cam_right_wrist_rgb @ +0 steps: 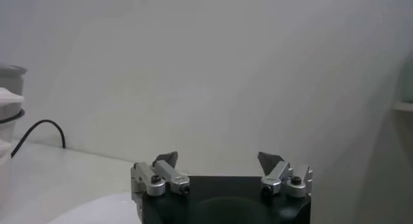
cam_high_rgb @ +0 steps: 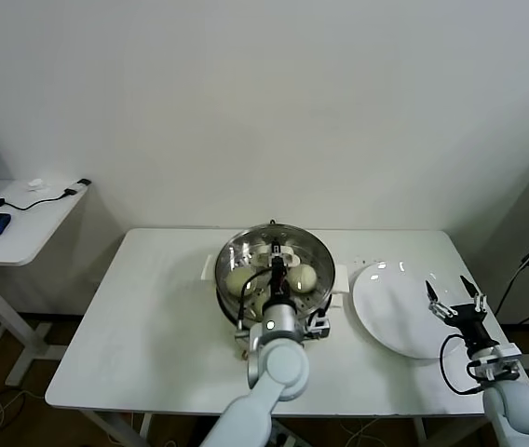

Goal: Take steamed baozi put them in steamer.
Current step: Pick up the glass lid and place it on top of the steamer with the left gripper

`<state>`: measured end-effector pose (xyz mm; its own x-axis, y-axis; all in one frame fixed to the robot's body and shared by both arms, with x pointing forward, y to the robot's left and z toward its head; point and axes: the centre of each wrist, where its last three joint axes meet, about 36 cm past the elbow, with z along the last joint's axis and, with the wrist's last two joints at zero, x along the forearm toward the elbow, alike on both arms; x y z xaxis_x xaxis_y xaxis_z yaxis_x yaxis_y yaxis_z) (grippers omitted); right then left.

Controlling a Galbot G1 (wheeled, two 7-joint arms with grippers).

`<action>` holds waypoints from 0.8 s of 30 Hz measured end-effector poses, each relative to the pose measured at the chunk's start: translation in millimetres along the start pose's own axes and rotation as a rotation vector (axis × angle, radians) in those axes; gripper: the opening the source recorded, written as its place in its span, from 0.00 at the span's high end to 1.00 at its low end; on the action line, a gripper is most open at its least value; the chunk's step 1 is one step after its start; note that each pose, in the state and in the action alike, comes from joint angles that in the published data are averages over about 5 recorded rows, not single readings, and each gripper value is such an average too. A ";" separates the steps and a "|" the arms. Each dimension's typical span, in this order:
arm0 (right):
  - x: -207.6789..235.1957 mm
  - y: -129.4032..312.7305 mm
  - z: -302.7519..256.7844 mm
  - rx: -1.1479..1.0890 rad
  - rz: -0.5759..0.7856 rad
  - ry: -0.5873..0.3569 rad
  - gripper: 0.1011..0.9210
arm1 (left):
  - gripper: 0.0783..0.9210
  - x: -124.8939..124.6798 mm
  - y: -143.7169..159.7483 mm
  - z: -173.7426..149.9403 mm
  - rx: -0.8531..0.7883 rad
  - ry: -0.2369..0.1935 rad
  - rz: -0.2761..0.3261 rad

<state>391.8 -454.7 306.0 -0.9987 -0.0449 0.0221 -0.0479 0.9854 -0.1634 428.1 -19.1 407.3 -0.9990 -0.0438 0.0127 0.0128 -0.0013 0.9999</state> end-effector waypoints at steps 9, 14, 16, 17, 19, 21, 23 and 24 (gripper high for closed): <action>-1.6 -1.3 -0.7 0.001 0.002 -0.001 0.12 | 0.85 2.5 3.9 -0.5 0.002 -0.001 0.008; -1.8 -3.2 -0.8 0.001 0.006 0.002 0.12 | 0.69 9.0 11.3 -2.0 0.021 -0.008 0.018; -1.9 -3.5 -0.7 0.001 0.006 0.004 0.12 | 0.60 11.3 15.5 -1.4 0.032 -0.008 0.018; -2.0 -3.5 -0.7 0.001 0.006 0.004 0.12 | 0.57 12.5 17.7 -0.9 0.037 -0.008 0.018; -2.5 -3.0 -0.6 -0.001 0.006 0.005 0.12 | 0.49 15.0 22.2 0.1 0.048 -0.008 0.018; -3.3 -2.1 -0.4 -0.002 0.006 0.006 0.12 | 0.43 18.0 26.8 1.1 0.060 -0.010 0.018; -4.3 -1.4 -0.3 -0.004 0.006 0.006 0.12 | 0.36 21.6 31.4 2.4 0.075 -0.012 0.019; -4.9 -1.3 -0.3 -0.005 0.006 0.006 0.12 | 0.33 23.6 33.9 3.1 0.083 -0.013 0.019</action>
<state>396.7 -455.8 306.4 -0.9989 -0.0383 0.0267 -0.0421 0.9864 -0.1590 404.8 -17.2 441.5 -0.9991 -0.0297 0.0314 0.0289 0.0823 0.9962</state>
